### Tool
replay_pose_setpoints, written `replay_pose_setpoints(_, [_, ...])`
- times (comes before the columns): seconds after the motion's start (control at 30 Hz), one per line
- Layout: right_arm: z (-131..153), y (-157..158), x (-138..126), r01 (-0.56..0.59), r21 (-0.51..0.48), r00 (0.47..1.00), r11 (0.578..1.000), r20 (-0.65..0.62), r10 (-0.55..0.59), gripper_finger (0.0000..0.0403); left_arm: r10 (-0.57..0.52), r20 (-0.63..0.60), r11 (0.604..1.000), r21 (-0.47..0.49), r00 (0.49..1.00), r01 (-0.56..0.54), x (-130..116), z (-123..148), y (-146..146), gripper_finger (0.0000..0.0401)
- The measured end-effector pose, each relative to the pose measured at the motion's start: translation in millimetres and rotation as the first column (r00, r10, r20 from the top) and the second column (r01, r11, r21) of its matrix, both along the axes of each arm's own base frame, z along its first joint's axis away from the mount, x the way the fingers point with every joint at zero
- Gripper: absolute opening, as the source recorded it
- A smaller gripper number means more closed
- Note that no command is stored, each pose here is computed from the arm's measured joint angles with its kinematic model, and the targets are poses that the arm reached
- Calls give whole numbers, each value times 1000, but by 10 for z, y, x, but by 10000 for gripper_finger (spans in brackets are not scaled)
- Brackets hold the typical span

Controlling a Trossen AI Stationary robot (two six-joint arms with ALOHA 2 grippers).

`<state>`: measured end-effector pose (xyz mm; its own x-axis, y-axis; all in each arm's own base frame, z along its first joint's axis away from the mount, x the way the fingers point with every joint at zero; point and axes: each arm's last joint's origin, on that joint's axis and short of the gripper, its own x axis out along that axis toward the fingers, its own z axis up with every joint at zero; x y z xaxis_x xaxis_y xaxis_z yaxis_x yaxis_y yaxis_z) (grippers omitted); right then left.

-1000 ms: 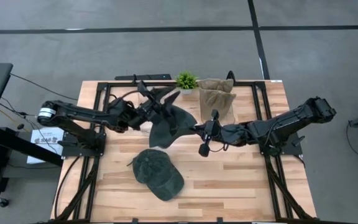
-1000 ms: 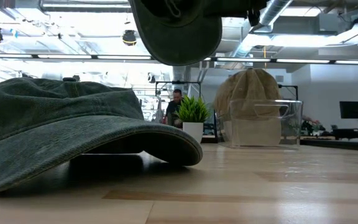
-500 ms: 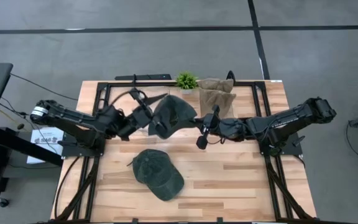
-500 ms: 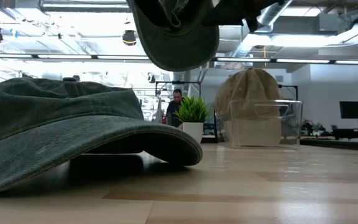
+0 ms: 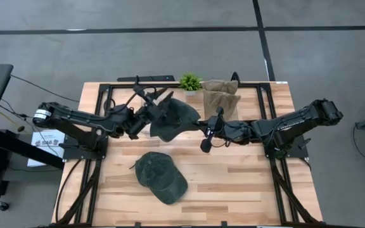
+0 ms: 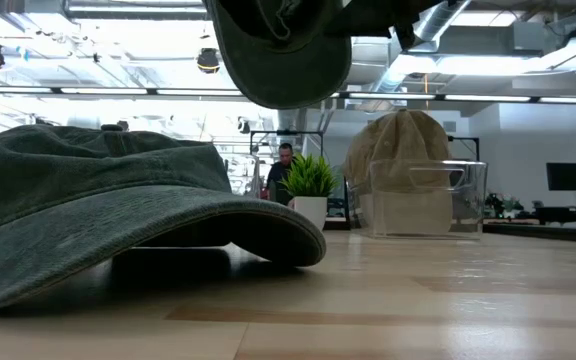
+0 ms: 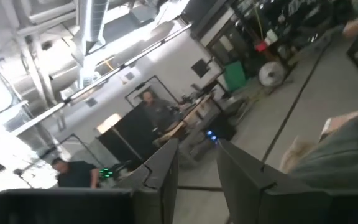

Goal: Pick & Place hat
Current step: Put the right black cap into the left transparent container

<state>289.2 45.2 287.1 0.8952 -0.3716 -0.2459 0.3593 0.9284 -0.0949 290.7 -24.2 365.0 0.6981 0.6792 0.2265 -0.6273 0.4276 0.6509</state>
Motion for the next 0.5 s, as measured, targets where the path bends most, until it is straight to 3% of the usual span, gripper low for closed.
replay_pose_setpoints(0.3, [-2, 0, -1, 0, -2, 1000, 1000, -3, 0, 0, 123, -140, 986, 132, 982, -105, -55, 37, 18, 106])
replay_pose_setpoints(0.5, [-2, 0, -1, 0, -1, 1000, 1000, -2, 0, 0, 165, -214, 968, 224, 963, -116, -57, 42, 17, 106])
